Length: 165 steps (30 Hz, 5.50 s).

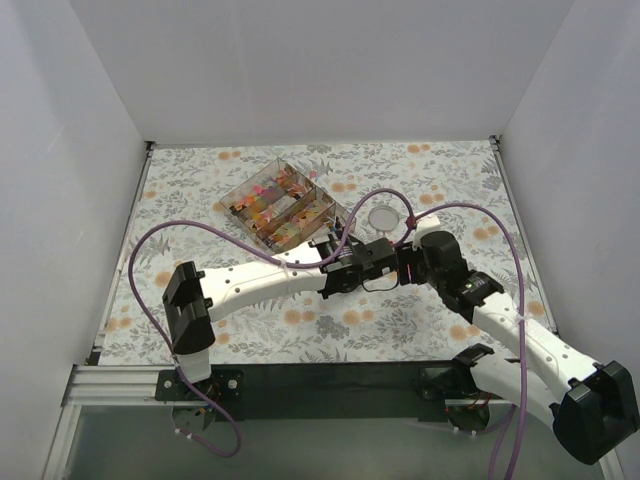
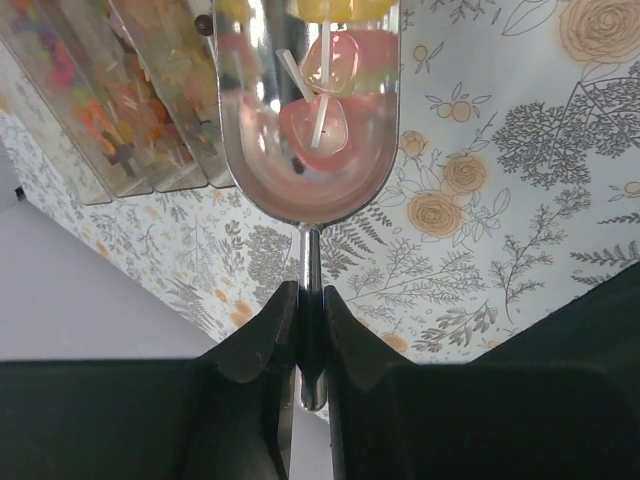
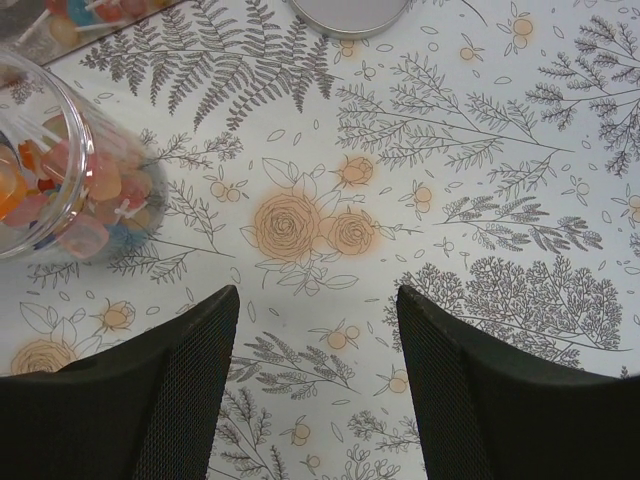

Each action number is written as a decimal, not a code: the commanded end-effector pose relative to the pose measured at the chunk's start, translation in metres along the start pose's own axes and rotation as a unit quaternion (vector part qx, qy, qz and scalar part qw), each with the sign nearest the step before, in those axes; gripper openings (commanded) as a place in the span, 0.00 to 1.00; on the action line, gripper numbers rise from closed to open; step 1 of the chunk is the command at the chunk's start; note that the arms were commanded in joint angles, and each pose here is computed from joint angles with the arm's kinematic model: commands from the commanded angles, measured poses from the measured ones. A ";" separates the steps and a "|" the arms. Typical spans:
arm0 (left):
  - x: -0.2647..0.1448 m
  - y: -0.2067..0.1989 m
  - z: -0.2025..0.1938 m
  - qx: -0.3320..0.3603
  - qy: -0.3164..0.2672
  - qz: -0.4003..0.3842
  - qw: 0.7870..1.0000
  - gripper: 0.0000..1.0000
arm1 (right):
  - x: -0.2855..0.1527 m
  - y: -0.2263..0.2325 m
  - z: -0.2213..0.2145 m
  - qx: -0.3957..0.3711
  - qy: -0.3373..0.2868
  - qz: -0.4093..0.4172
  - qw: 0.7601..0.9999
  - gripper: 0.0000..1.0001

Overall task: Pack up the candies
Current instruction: Place the fake candies in the packing bottle, then scoop the fake candies from the storage box.

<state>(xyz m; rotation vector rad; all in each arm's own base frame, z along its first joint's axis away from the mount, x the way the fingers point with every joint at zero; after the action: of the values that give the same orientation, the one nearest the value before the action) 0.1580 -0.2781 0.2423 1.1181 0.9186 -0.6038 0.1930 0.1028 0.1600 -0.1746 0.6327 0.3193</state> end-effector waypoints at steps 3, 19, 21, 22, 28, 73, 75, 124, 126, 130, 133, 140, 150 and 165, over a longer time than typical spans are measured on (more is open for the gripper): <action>-0.007 0.015 -0.012 0.026 0.025 0.060 0.998 0.00 | -0.001 0.003 0.010 0.016 -0.038 0.020 0.999 0.71; -0.008 0.024 -0.005 0.079 0.035 0.141 0.986 0.00 | 0.001 0.007 0.002 0.024 -0.032 0.034 0.999 0.71; -0.008 0.020 -0.004 0.088 0.035 0.139 0.986 0.00 | 0.001 0.007 0.001 0.027 -0.032 0.035 0.998 0.71; -0.008 0.018 -0.003 0.092 0.035 0.139 0.985 0.00 | 0.002 0.007 -0.002 0.028 -0.029 0.036 0.999 0.71; -0.004 0.012 -0.006 0.112 0.044 0.138 0.983 0.00 | 0.001 0.007 -0.004 0.034 -0.033 0.036 0.998 0.71; -0.022 0.033 -0.016 -0.041 -0.019 0.064 0.997 0.00 | -0.001 0.011 0.001 0.036 -0.045 0.054 0.997 0.70; -0.017 0.030 -0.018 -0.060 -0.033 0.041 0.997 0.00 | -0.004 0.012 0.009 0.030 -0.053 0.064 0.996 0.70; -0.003 0.081 -0.058 -0.281 -0.273 -0.045 0.919 0.00 | 0.012 0.063 0.108 0.048 -0.022 0.271 0.961 0.69; 0.006 0.096 -0.064 -0.290 -0.261 -0.026 0.920 0.00 | 0.014 0.060 0.112 0.035 -0.021 0.257 0.966 0.69; 0.035 0.133 -0.082 -0.316 -0.205 0.022 0.926 0.00 | 0.017 0.056 0.112 0.024 -0.005 0.238 0.971 0.69; 0.057 0.156 -0.086 -0.317 -0.161 0.047 0.933 0.00 | 0.020 0.055 0.105 0.023 0.008 0.231 0.973 0.70; 0.097 0.198 -0.086 -0.322 -0.083 0.059 0.941 0.00 | 0.027 0.055 0.090 0.024 0.036 0.228 0.973 0.69; 0.139 0.214 -0.071 -0.266 -0.021 0.005 0.964 0.00 | 0.034 0.053 0.079 0.019 0.054 0.214 0.975 0.69; 0.131 0.206 -0.077 -0.227 -0.028 -0.044 0.972 0.00 | 0.043 0.055 0.081 0.012 0.063 0.217 0.974 0.68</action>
<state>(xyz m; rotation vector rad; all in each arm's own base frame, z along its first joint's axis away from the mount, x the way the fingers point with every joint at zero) 0.3762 -0.1357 0.1945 0.6559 1.0440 -0.4253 0.2445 0.1814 0.1884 -0.0255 0.8234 0.7114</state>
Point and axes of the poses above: each gripper's point midway between its finger pads, its own x axis out along the fingers, its own y axis along the line the jaws close on, z = x × y, the point moved 8 cm from there along -x, back along the fingers, and after that the axes turned 2 degrees about -x, right-handed, at the moved point
